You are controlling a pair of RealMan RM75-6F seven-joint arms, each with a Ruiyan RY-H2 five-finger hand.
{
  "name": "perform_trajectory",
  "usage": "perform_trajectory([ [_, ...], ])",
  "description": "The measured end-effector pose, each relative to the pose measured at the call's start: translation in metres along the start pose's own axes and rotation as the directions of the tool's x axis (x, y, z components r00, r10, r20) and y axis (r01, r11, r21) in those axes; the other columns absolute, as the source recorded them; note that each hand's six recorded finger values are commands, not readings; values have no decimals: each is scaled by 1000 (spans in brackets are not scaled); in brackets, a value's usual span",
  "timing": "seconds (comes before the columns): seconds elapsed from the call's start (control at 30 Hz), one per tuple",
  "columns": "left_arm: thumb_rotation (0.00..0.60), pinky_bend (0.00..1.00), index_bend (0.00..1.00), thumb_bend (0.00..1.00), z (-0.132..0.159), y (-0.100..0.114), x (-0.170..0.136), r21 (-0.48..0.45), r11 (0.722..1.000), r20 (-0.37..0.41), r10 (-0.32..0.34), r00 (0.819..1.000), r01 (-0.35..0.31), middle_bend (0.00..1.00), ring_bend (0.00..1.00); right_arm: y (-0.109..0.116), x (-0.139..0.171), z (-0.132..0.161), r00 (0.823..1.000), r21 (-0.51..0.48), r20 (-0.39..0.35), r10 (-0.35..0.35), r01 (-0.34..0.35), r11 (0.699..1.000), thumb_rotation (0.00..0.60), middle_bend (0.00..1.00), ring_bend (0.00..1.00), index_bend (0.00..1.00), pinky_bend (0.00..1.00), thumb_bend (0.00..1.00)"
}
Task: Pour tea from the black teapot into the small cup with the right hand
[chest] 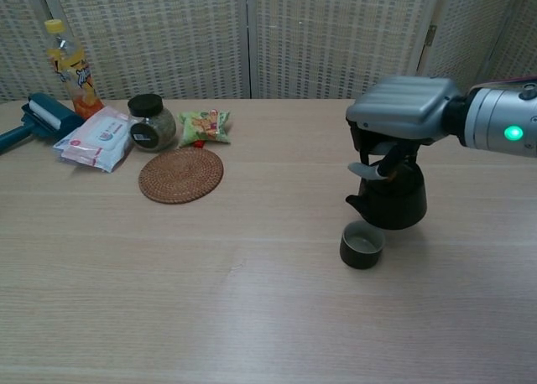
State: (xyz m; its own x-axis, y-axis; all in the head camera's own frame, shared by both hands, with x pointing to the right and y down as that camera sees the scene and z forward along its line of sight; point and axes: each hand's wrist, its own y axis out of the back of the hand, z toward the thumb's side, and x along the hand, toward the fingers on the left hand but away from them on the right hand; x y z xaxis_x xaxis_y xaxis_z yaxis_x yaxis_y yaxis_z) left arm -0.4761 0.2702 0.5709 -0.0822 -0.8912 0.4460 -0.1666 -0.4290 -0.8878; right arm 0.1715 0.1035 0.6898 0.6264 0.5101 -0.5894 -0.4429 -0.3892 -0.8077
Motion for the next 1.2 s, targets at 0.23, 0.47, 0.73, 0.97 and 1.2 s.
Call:
perform_trajectory([
  [0.23,600,56,30,181,1,0,-1,-5,1000,-1,3,1000,-3,0,3,5,0,4,1000,67,-26,10,-8,998,356,963,813,994,736,484],
  [0.47,600,56,31,181,0,-1,-2,-4,1000,-1,2,1000,-2,0,3,9,5,2,1000,92,-29,9,-6,996,356,963,813,994,736,484],
  [0.73,600,56,31,181,3,-2,-2,-4,1000,2,3,1000,-3,0,3,15,8,2,999,161,-50,18,-10,987,357,963,813,994,736,484],
  [0.97,600,56,31,181,3,-2,-3,-6,1000,2,6,1000,-6,0,3,22,7,7,996,229,-80,26,-7,973,358,963,813,994,736,484],
  [1.2,600,56,30,181,2,-2,-6,-7,1000,-5,7,1000,-7,0,3,23,8,18,991,301,-122,54,-15,954,357,963,813,994,736,484],
])
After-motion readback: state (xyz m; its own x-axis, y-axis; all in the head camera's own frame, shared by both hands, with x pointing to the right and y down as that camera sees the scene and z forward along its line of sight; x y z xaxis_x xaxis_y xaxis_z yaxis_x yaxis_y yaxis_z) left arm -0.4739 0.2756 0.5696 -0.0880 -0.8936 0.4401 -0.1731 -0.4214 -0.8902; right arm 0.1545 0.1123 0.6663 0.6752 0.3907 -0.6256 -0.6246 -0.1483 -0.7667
